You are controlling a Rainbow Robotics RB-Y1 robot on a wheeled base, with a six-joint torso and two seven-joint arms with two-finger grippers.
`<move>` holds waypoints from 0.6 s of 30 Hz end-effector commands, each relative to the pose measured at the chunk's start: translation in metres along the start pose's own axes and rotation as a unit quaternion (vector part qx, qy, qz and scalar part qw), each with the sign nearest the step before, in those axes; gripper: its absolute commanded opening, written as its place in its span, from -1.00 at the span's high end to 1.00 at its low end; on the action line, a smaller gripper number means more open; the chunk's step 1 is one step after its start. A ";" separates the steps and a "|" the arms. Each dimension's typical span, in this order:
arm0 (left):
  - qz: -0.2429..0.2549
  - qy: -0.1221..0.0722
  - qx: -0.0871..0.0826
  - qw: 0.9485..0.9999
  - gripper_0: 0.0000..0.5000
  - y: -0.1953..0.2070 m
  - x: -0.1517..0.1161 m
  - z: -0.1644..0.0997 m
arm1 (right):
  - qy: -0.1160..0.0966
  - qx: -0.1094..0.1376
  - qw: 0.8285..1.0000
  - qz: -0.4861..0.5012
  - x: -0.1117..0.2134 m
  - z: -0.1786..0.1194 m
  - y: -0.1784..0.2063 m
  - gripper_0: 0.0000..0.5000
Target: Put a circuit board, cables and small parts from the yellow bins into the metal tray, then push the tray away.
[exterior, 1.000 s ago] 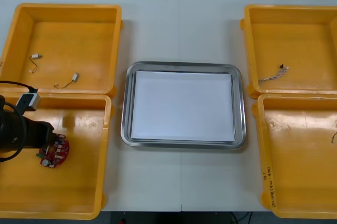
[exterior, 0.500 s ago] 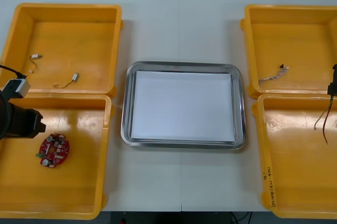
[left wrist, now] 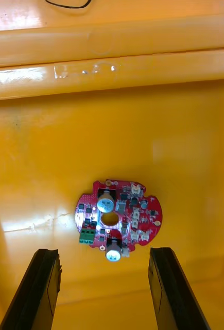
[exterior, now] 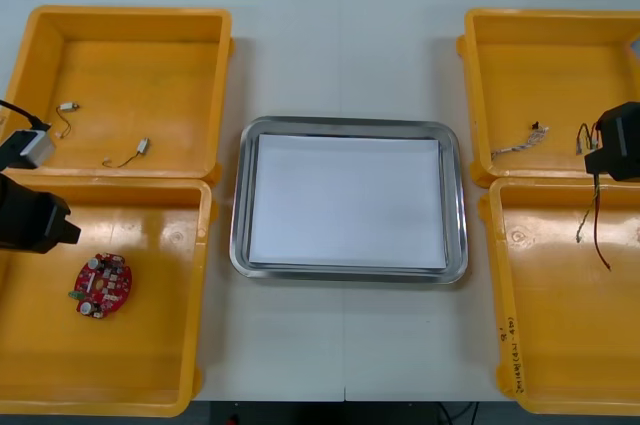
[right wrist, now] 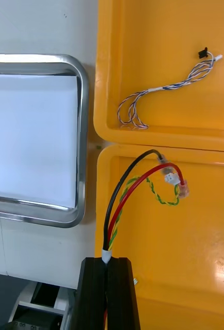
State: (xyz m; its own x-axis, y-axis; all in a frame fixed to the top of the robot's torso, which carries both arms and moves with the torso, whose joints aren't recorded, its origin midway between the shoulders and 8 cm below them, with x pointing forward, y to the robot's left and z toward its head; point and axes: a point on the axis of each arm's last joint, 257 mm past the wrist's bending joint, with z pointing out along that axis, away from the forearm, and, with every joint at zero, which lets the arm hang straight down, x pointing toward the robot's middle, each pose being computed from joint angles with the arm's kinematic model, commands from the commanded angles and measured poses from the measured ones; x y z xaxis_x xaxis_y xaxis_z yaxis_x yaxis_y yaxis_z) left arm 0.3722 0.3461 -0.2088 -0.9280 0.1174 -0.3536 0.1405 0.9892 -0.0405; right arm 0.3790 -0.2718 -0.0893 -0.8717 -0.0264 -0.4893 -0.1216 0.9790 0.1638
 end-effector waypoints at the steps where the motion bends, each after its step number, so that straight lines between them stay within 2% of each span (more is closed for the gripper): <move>1: 0.107 -0.024 -0.027 0.994 -1.00 0.006 -0.019 -0.035 | -0.009 0.026 0.997 -0.077 -0.006 -0.007 0.011 1.00; 9: 0.147 -0.023 -0.026 0.988 -1.00 -0.001 -0.017 -0.040 | 0.003 0.040 0.990 -0.135 -0.003 0.008 0.023 1.00; 16: 0.213 -0.013 -0.029 0.976 -1.00 0.002 -0.011 -0.039 | 0.000 0.035 0.983 -0.178 -0.005 0.023 0.040 1.00; 18: 0.241 -0.010 -0.031 0.970 -1.00 0.005 -0.009 -0.040 | -0.003 0.030 0.981 -0.189 -0.006 0.027 0.046 1.00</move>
State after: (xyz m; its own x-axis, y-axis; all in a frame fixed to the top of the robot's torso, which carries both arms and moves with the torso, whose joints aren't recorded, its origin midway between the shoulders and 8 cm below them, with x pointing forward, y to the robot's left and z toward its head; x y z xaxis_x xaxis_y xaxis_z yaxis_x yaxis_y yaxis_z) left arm 0.3622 0.3396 -0.1952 -0.8427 0.4174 -0.3400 0.4200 0.9048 0.0698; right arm 0.3847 -0.2243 -0.1153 -0.8267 -0.2930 -0.4804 -0.3384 0.9410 0.0084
